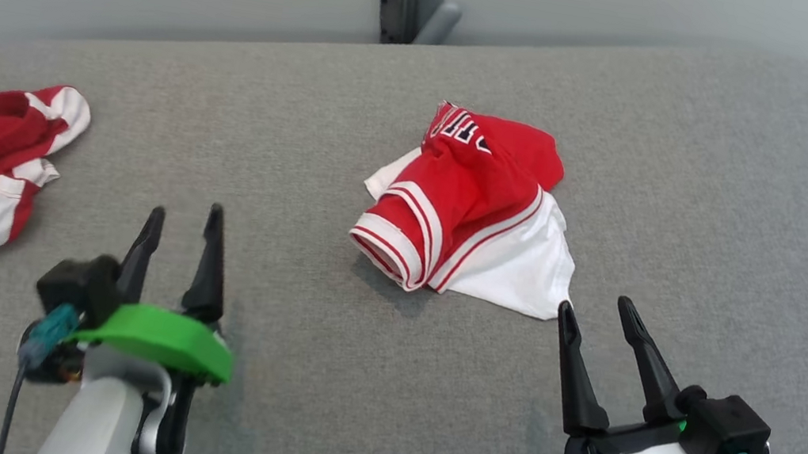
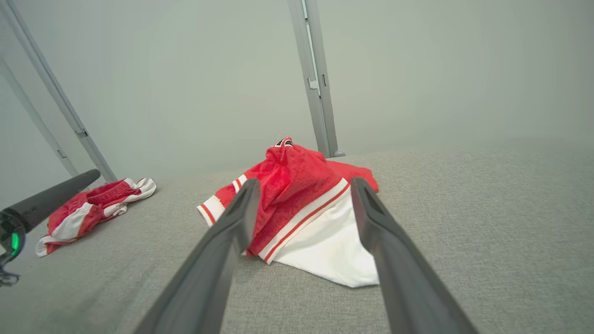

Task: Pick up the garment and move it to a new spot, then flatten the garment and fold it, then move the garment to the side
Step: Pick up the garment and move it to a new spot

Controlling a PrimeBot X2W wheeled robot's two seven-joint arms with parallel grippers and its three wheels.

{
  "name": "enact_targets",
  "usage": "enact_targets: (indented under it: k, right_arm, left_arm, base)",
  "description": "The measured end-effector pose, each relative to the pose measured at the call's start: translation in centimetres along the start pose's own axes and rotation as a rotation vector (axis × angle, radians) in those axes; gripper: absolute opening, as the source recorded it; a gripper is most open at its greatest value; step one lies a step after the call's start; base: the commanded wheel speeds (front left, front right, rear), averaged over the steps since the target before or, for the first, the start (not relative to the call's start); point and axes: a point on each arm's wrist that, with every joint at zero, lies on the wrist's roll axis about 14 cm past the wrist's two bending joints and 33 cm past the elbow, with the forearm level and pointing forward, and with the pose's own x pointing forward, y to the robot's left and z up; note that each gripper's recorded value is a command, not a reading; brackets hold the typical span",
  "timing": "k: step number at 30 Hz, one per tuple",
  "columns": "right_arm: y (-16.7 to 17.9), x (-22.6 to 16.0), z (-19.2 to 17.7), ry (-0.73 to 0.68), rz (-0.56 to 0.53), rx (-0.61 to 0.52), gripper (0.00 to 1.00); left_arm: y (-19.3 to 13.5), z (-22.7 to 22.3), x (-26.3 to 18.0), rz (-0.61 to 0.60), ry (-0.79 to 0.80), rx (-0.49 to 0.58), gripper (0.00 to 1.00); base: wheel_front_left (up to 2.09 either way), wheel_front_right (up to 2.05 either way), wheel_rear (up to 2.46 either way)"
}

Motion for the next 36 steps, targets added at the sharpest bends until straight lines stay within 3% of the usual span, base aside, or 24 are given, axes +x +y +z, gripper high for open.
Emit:
enact_targets:
  k: [8,16,36]
  right_arm:
    - [1.8,-0.5,1.0,-0.027,0.056,-0.040,1.00]
    - [1.6,-2.1,1.3,-0.028,0.047,-0.083,1.00]
    - [1.7,-4.4,0.1,0.015,0.038,-0.092,1.00]
  left_arm:
    - [4.1,4.6,-7.9,0.139,-0.167,0.113,1.00]
    - [3.9,5.9,-12.4,0.139,-0.213,0.233,1.00]
    - [2.2,3.6,-14.9,0.130,-0.159,0.274,1.00]
  base:
    - [0.00,0.00,0.00]
    - [0.00,0.00,0.00]
    - [0.00,0.00,0.00]
